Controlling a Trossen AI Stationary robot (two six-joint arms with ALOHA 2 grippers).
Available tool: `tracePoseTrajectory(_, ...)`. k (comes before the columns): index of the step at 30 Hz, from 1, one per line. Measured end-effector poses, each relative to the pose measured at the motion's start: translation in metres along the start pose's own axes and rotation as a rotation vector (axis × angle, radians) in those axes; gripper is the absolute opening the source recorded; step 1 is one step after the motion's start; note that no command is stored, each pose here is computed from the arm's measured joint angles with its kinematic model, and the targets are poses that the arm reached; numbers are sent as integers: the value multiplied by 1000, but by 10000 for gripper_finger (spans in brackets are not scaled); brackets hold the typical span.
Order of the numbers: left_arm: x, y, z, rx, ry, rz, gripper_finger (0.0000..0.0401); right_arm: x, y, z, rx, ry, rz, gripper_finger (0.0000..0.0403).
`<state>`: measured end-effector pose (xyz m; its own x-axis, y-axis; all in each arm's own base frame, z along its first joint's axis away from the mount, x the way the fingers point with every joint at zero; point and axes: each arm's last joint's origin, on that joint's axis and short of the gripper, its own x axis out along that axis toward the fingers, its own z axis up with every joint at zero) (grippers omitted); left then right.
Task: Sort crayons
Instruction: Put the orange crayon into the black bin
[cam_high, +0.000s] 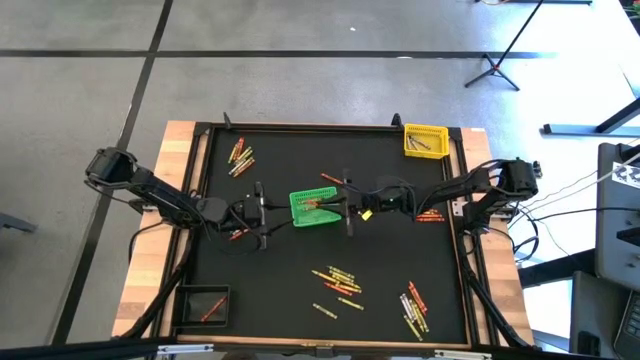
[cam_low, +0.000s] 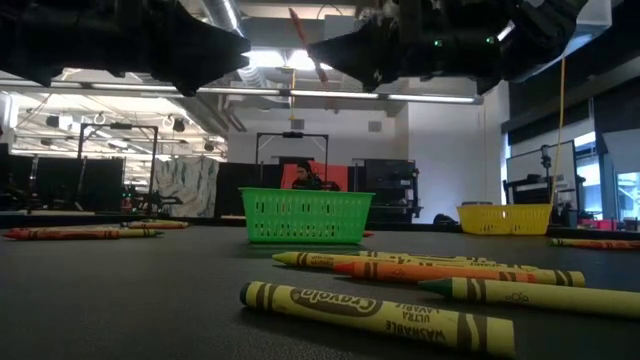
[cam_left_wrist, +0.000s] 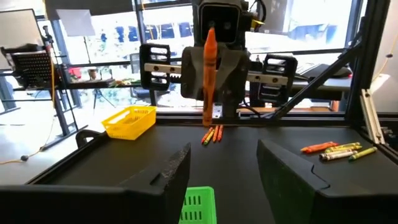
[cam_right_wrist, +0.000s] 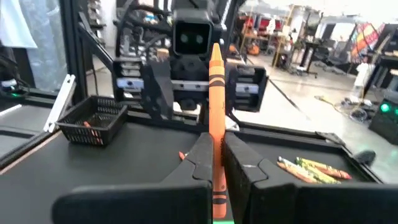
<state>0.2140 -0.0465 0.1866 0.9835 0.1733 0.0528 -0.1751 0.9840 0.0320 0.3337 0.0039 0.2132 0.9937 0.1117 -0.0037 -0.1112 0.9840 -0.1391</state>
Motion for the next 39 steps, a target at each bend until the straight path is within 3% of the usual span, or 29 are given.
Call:
tracePoseTrajectory(12, 5, -4, 7, -2, -19, -70, 167, 55, 15, -12, -24, 4, 81, 14)
tracePoseTrajectory(17, 4, -5, 7, 1, -17, -74, 162, 61, 16, -13, -26, 17, 84, 14)
tracePoseTrajectory(21, 4, -6, 7, 18, -16, -81, 127, 61, 16, -13, -25, 20, 74, 14)
tracePoseTrajectory(29, 4, -6, 7, 47, -26, -92, 11, 61, 16, -13, -16, 21, 70, 14)
tracePoseTrajectory(34, 4, -6, 7, 50, -25, -89, 12, 61, 16, -13, -15, 26, 71, 28)
tracePoseTrajectory(39, 8, -13, 3, 112, 111, -78, 12, 49, 16, -4, 1, 168, 137, 89)
